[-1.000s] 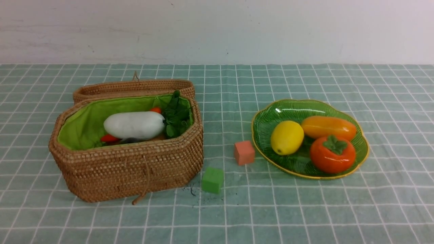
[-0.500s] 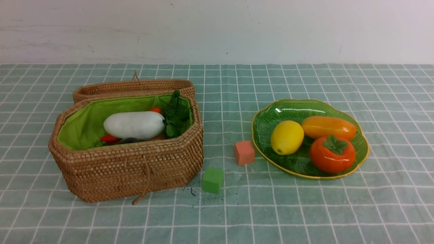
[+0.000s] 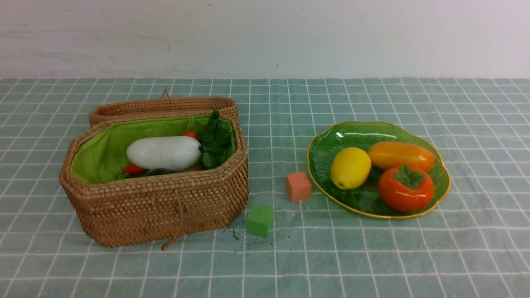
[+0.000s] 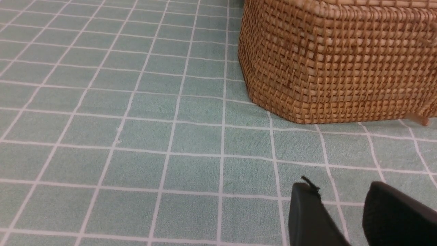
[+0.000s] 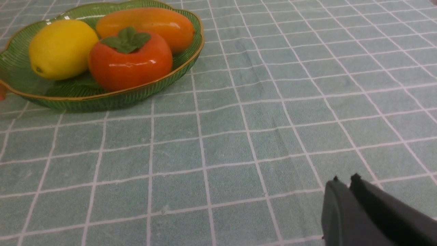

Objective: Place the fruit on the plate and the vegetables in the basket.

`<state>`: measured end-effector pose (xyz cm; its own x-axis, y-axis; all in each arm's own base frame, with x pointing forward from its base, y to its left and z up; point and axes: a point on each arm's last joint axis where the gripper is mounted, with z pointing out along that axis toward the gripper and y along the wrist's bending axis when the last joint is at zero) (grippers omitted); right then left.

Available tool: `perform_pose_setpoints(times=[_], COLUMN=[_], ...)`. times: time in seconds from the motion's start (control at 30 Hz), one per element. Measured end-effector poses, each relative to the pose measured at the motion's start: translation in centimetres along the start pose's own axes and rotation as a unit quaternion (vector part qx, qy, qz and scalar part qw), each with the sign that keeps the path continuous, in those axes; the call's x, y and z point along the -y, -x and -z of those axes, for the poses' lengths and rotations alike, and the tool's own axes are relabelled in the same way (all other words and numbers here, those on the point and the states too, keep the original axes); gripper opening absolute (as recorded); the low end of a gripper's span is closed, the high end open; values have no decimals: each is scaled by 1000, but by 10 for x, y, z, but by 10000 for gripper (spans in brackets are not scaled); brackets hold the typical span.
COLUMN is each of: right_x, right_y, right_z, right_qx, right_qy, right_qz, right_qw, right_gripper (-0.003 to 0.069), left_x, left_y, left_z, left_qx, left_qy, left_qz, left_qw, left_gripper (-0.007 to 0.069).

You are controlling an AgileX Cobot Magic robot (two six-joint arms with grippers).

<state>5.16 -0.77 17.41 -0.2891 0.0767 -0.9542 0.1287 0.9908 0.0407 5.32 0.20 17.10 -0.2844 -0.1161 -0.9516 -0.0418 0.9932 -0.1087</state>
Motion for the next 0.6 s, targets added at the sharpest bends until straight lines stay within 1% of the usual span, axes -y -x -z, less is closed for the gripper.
perform_pose_setpoints(times=[0.6], right_x=[0], right_y=[0], right_z=[0], right_qx=[0], right_qy=[0], right_qz=[0], right_qw=[1000], right_gripper=[62], left_x=[0], left_y=[0], left_z=[0], left_qx=[0], left_qy=[0], left_qz=[0], left_qw=[1000], left_gripper=[239])
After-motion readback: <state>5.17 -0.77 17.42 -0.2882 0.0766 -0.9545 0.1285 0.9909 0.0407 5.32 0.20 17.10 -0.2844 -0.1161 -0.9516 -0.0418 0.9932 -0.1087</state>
